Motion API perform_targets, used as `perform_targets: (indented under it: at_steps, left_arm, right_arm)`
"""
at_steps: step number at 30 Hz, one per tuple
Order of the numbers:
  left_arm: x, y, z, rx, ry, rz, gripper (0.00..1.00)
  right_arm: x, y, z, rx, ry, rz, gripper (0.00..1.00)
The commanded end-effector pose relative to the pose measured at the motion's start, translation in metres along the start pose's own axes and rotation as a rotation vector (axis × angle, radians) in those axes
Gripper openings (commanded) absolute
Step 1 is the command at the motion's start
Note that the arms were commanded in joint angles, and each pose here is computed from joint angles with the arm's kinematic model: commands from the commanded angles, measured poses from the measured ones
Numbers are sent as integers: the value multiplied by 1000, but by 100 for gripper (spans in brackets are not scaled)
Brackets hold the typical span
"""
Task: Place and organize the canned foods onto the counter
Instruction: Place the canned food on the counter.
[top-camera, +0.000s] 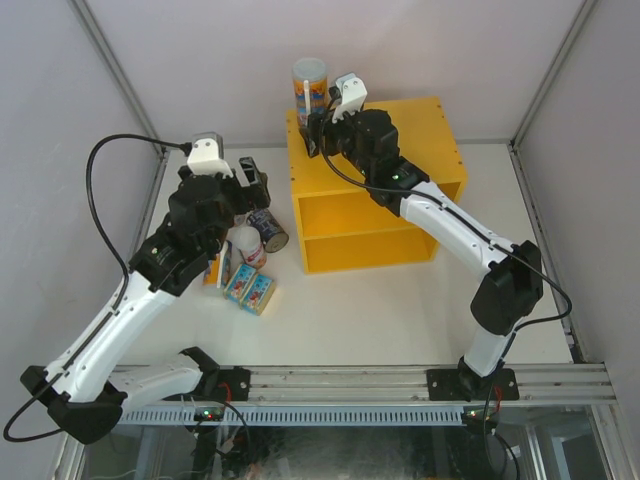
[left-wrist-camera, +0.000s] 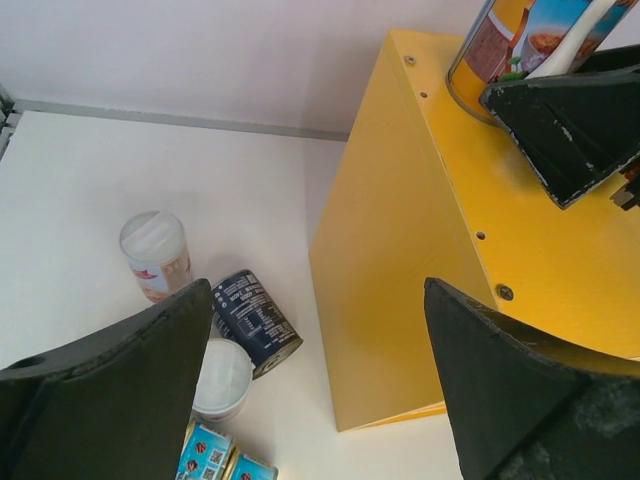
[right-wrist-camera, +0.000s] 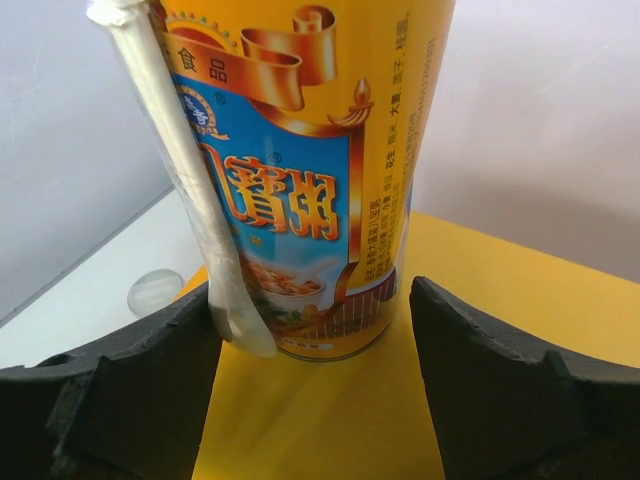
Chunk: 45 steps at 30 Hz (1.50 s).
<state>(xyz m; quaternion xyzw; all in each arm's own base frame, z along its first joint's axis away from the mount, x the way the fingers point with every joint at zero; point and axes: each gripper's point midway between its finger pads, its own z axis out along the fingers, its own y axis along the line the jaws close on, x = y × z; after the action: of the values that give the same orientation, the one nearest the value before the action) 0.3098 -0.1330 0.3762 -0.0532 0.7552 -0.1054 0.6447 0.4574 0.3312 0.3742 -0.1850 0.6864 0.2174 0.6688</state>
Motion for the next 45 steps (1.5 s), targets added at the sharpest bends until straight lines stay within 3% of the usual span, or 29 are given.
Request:
perform_targets:
  at_steps: [1,16,23,26,45]
  left_arm:
    - [-14,1,-3,-4,-15,-19,90]
    - [-5,24,-16,-56,41,-109,92]
    - [27,45,-22,-150,144,-159,92]
    - [46,53,-24,-161,187,-242,92]
    - [158,118,-48,-385,331,-458,91]
  right_arm:
    - [-31,-4,-10,13,-68,23,74]
    - [-44,7,-53,25,-90,20,77]
    - [-46,22,-80,34,-94,11,77]
    - [-46,29,-94,36,-94,13,77]
    - [-36,63,-176,-4,-73,122,75]
